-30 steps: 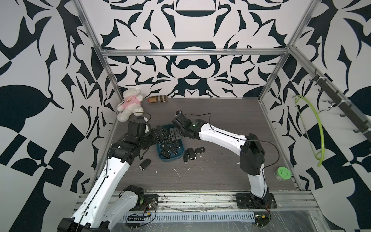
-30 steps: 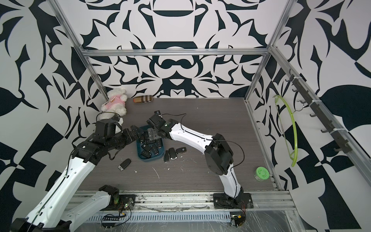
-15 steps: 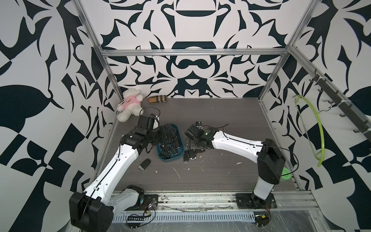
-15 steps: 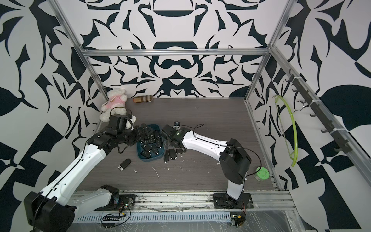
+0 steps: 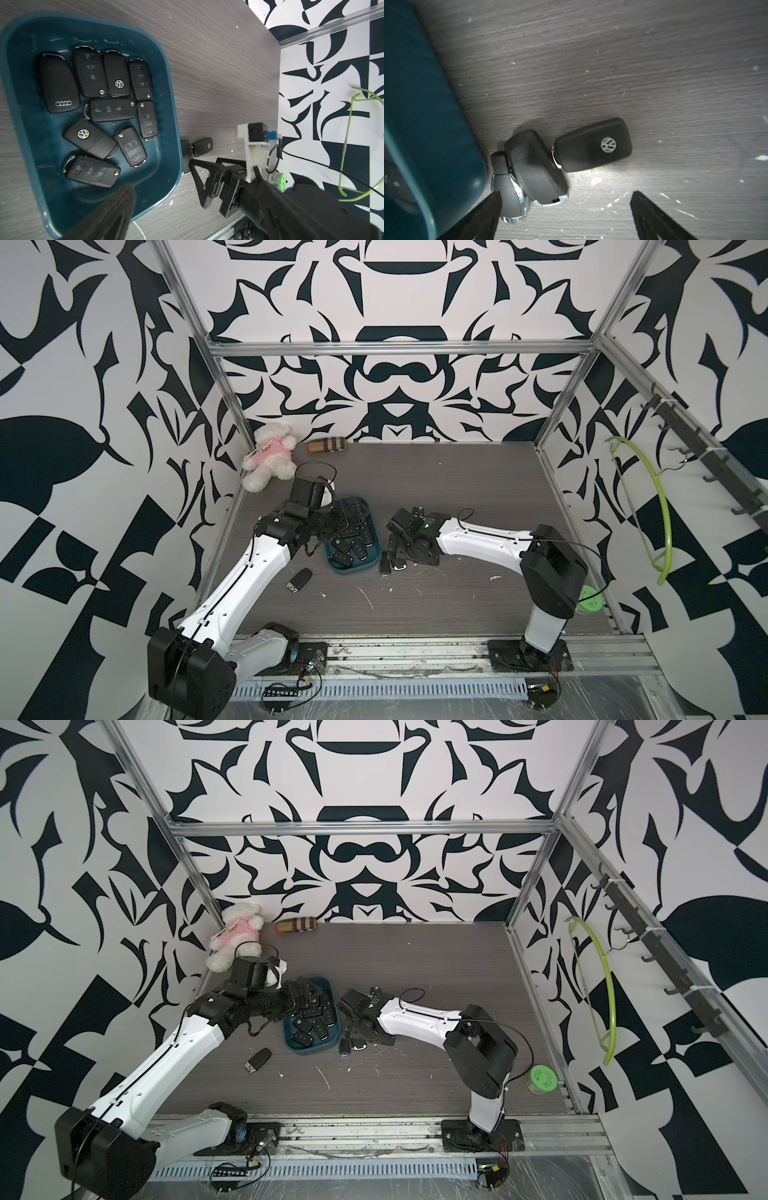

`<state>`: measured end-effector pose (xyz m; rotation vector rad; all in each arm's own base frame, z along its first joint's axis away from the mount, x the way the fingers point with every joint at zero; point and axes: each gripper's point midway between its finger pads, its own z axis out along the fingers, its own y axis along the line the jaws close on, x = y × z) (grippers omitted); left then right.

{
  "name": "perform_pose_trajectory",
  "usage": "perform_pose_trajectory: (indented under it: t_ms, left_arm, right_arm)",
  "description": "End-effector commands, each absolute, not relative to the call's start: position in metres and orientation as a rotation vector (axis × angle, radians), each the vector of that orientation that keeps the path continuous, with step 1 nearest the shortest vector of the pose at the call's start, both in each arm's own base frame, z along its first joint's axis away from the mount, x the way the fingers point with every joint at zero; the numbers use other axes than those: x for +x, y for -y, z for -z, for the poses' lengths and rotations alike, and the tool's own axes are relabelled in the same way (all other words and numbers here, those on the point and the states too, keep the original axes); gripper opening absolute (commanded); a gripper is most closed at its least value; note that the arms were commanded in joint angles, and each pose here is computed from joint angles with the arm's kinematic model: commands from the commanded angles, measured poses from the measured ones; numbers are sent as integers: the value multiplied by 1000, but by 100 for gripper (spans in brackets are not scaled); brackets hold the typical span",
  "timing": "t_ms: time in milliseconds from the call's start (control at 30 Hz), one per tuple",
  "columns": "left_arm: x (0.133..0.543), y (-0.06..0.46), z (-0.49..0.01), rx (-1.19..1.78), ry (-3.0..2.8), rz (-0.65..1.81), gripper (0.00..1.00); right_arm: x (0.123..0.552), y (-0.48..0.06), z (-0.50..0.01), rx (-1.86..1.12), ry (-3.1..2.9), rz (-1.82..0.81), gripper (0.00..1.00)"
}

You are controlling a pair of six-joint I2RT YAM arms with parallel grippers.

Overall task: Place the car key into the storage box
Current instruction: Pick up the car key from the center of the board.

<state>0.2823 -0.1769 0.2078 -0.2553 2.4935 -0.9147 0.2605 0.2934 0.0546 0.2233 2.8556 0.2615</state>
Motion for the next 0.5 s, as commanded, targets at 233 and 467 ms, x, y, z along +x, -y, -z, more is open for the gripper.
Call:
perform_pose_trajectory:
  t_ms: [233, 467]
  left_arm:
    - [280, 173, -216, -233, -2474, 886, 99]
    - [282, 174, -214, -231, -2482, 883, 99]
  right_arm:
    - [268, -301, -44, 317, -2884, -357, 100]
    - [280, -301, -43, 343, -2855, -393, 99]
